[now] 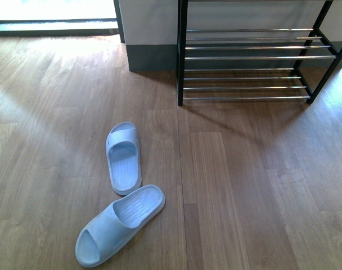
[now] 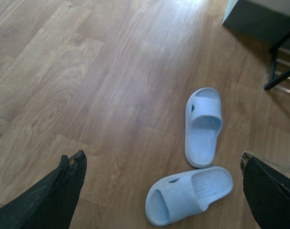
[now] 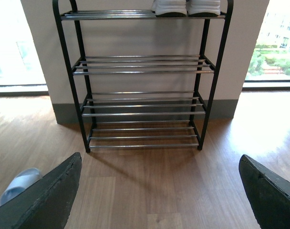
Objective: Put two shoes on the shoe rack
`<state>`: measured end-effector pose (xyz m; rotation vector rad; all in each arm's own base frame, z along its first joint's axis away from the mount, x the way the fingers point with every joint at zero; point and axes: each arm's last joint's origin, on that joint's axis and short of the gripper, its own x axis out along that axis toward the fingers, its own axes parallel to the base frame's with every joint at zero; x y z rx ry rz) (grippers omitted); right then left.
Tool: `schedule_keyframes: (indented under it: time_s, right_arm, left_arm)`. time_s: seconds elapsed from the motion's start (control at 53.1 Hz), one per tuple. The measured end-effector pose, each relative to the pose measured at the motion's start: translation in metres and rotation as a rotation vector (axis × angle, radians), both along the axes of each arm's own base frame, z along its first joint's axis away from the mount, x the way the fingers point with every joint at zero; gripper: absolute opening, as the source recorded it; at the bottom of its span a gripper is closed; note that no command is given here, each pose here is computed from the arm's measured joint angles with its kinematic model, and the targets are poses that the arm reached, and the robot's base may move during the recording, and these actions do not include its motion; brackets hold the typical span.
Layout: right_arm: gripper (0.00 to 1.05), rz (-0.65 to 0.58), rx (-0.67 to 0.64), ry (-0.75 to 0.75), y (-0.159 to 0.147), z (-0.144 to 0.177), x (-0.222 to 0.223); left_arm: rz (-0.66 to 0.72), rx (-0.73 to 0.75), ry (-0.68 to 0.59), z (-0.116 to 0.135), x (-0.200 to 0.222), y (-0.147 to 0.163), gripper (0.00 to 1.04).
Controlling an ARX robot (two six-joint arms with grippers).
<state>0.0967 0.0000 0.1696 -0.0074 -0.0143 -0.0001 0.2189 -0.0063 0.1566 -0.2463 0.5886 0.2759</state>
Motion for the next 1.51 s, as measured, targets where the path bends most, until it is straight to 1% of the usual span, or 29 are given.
schedule_keyframes:
  time_s: [0.056, 0.151, 0.169, 0.207, 0.245, 0.282, 0.339, 0.414, 0.527, 0.64, 0.772, 0.866, 0.922, 0.998, 1.073, 1.205, 1.336, 1.355, 1.393, 1.412, 1.449, 1.506]
  right_arm:
    - [0.96, 0.0, 0.0, 0.0, 0.0, 0.0, 0.0]
    - [0.96, 0.0, 0.0, 0.0, 0.0, 0.0, 0.0]
    - [0.96, 0.0, 0.0, 0.0, 0.0, 0.0, 0.0]
    - [0.96, 0.0, 0.0, 0.0, 0.0, 0.0, 0.0]
    - [0.96, 0.0, 0.0, 0.0, 0.0, 0.0, 0.0]
    - [0.96, 0.0, 0.0, 0.0, 0.0, 0.0, 0.0]
    - [0.96, 0.0, 0.0, 0.0, 0.0, 0.0, 0.0]
    - [0.96, 0.0, 0.0, 0.0, 0.0, 0.0, 0.0]
    - [0.96, 0.0, 0.0, 0.0, 0.0, 0.0, 0.0]
    - [0.96, 0.0, 0.0, 0.0, 0.0, 0.0, 0.0]
    - [0.96, 0.0, 0.0, 0.0, 0.0, 0.0, 0.0]
    - [0.96, 0.0, 0.0, 0.0, 0.0, 0.0, 0.0]
    - [0.96, 0.0, 0.0, 0.0, 0.0, 0.0, 0.0]
    - [0.96, 0.0, 0.0, 0.0, 0.0, 0.0, 0.0]
    - [0.96, 0.0, 0.0, 0.0, 0.0, 0.0, 0.0]
    - [0.96, 0.0, 0.0, 0.0, 0.0, 0.0, 0.0]
    - [0.96, 0.0, 0.0, 0.0, 0.0, 0.0, 0.0]
    - [0.96, 0.0, 0.0, 0.0, 0.0, 0.0, 0.0]
    - [0.96, 0.0, 0.0, 0.0, 0.0, 0.0, 0.0]
    - [0.96, 0.0, 0.0, 0.0, 0.0, 0.0, 0.0]
    - [0.96, 0.0, 0.0, 0.0, 0.0, 0.0, 0.0]
    - [0.96, 0.0, 0.0, 0.0, 0.0, 0.0, 0.0]
  left_arm:
    - [-0.01, 0.051, 0.074, -0.014, 0.037, 0.003, 0.95]
    - [-0.041, 0.13, 0.144, -0.036, 0.097, 0.005, 0.95]
    - [-0.051, 0.133, 0.165, -0.045, 0.109, 0.004, 0.95]
    - [-0.081, 0.118, 0.205, -0.06, 0.122, 0.0, 0.95]
    - [-0.117, 0.103, 0.278, -0.082, 0.131, -0.003, 0.95]
    - [-0.148, 0.113, 0.333, -0.104, 0.143, -0.007, 0.95]
    - [-0.184, 0.115, 0.398, -0.131, 0.16, -0.011, 0.95]
    - [-0.217, 0.151, 0.4, -0.149, 0.177, -0.018, 0.95]
    - [-0.288, 0.264, 0.389, -0.175, 0.202, -0.035, 0.95]
    - [-0.363, 0.305, 0.411, -0.207, 0.218, -0.052, 0.95]
    - [-0.389, 0.34, 0.43, -0.236, 0.23, -0.057, 0.95]
    - [-0.412, 0.373, 0.427, -0.247, 0.241, -0.058, 0.95]
    - [-0.417, 0.387, 0.427, -0.248, 0.246, -0.058, 0.95]
    - [-0.426, 0.398, 0.432, -0.247, 0.248, -0.058, 0.95]
    - [-0.417, 0.398, 0.458, -0.239, 0.241, -0.057, 0.95]
    - [-0.409, 0.395, 0.445, -0.23, 0.242, -0.058, 0.95]
    - [-0.408, 0.395, 0.442, -0.229, 0.242, -0.058, 0.95]
    - [-0.408, 0.39, 0.442, -0.229, 0.242, -0.058, 0.95]
    - [-0.43, 0.303, 0.434, -0.23, 0.241, -0.059, 0.95]
    - [-0.445, 0.237, 0.44, -0.231, 0.241, -0.058, 0.95]
    - [-0.435, 0.199, 0.448, -0.234, 0.24, -0.058, 0.95]
    - [-0.422, 0.184, 0.457, -0.24, 0.242, -0.059, 0.95]
